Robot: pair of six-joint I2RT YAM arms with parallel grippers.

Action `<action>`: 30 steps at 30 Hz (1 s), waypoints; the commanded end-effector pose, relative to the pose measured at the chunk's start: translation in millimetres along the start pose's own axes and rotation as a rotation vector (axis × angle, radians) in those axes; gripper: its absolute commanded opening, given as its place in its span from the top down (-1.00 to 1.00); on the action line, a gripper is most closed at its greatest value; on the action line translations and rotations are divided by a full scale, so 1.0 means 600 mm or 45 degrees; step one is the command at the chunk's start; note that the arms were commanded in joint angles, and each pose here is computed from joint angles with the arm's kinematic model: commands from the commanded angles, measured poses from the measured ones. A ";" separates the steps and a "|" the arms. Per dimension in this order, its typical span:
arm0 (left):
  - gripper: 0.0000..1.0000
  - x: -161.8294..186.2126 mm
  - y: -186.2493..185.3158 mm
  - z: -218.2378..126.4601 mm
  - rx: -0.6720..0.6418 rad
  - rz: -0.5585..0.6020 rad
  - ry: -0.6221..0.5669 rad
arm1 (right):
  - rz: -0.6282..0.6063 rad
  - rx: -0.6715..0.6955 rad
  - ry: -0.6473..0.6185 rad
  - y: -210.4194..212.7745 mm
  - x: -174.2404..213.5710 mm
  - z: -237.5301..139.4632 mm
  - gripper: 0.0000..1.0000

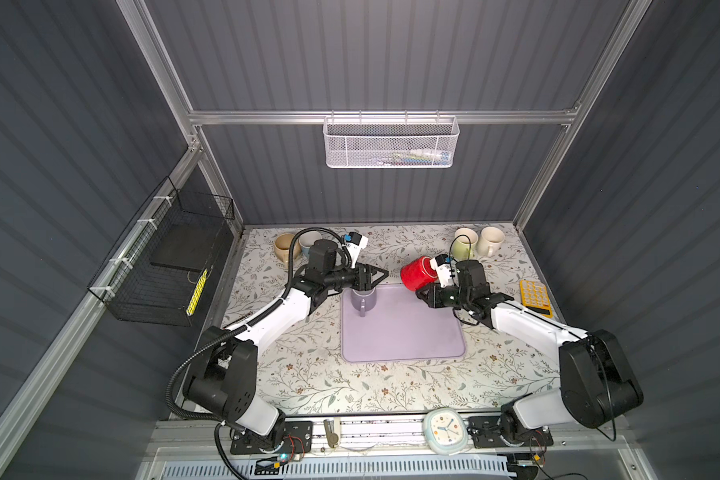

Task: Turn the mug right side up
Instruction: 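Carry the red mug toward the left gripper while the left gripper reaches toward it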

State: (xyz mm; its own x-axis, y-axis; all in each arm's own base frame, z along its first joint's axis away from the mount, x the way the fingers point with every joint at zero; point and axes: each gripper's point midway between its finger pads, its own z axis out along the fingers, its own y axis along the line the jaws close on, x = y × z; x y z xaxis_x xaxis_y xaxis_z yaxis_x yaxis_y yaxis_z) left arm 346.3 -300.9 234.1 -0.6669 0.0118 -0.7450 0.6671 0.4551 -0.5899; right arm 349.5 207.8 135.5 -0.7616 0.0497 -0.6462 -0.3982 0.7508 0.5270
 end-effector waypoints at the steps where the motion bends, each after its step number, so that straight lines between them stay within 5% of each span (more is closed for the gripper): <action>1: -0.22 -0.006 -0.015 0.006 0.056 0.015 -0.011 | -0.070 -0.128 -0.150 0.044 -0.054 -0.022 1.00; 30: -0.22 -0.033 -0.067 0.040 0.267 0.002 -0.089 | -0.124 -0.505 -0.321 0.139 -0.097 -0.064 1.00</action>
State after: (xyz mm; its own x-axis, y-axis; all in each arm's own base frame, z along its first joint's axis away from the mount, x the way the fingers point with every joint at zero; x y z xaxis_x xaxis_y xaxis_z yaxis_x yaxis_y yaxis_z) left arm 341.1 -330.9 256.8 -0.6497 -0.0414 -0.7591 0.7138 0.3104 -0.6278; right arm 343.0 236.8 202.9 -0.6737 0.1631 -0.7208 -0.5641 0.5165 0.6442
